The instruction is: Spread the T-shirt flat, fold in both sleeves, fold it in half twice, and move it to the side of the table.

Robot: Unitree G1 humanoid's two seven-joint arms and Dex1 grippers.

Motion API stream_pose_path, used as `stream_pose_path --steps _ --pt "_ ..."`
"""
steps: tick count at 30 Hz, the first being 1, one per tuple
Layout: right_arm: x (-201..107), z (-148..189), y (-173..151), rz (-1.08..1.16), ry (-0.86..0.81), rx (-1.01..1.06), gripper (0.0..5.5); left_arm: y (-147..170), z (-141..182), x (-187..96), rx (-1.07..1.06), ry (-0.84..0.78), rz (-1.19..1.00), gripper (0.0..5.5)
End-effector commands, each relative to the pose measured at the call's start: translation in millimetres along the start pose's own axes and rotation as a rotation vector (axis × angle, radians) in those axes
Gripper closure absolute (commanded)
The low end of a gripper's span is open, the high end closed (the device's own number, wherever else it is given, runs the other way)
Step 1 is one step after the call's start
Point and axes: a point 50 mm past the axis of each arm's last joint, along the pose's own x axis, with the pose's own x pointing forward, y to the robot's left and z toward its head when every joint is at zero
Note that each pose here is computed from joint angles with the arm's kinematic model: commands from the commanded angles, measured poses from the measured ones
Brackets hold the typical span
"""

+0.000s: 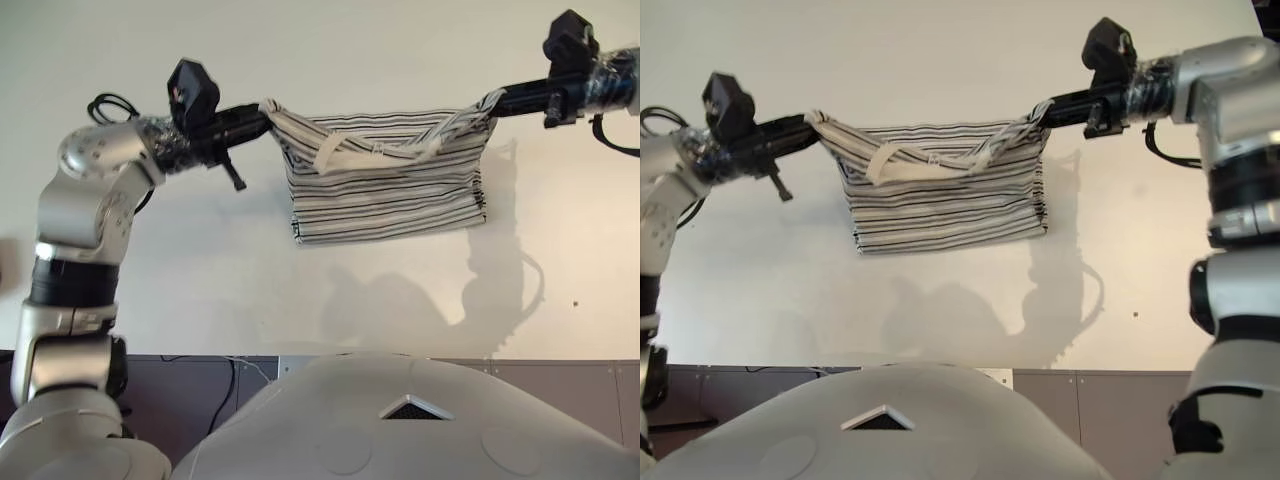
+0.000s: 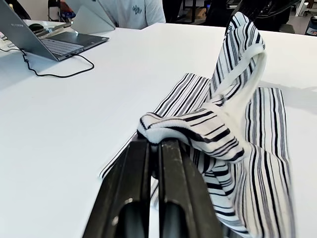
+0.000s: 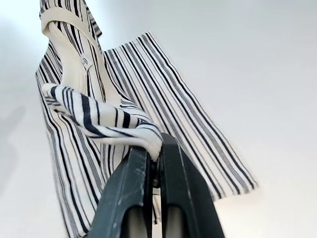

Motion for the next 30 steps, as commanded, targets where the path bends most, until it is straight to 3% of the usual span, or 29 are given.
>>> stream_pose_path --steps 1,5,7,9,12,15,19,25,27,30 --pt "16.1 -13.9 -16.8 -0.109 0.111 0.025 5.37 26.8 -15.3 29.0 -0.034 0.099 -0.004 5.4" --pt "29.5 -31.3 -21.7 -0.205 0.185 0.055 5.37 37.5 -45.6 39.6 -0.056 0.224 0.032 5.4" --pt "38.5 -30.9 -23.4 -0.263 0.159 0.073 5.4 37.5 -60.9 42.3 -0.06 0.265 0.068 5.06" --pt "43.1 -24.5 -26.4 -0.329 0.074 0.118 5.4 36.6 -68.0 44.2 -0.077 0.245 0.107 4.77" --pt "41.6 -26.0 -28.7 -0.381 -0.002 0.19 4.76 41.9 -65.1 46.0 -0.128 0.132 0.217 4.27" --pt "44.0 -35.3 -26.6 -0.384 0.002 0.22 4.76 51.9 -56.1 45.0 -0.204 0.025 0.326 4.27" --pt "51.0 -46.3 -25.1 -0.44 0.051 0.252 4.76 50.3 -71.5 43.5 -0.228 0.078 0.41 4.27" --pt "53.3 -31.9 -34.9 -0.647 -0.127 0.389 4.76 35.6 -83.7 39.4 -0.152 0.104 0.432 4.27" --pt "52.7 -29.7 -36.7 -0.695 -0.132 0.341 4.76 26.1 -75.2 39.2 -0.071 0.076 0.406 4.27" --pt "52.3 -21.4 -35.9 -0.688 -0.108 0.087 4.76 9.3 -44.1 39.5 0.102 0.007 0.355 4.27"
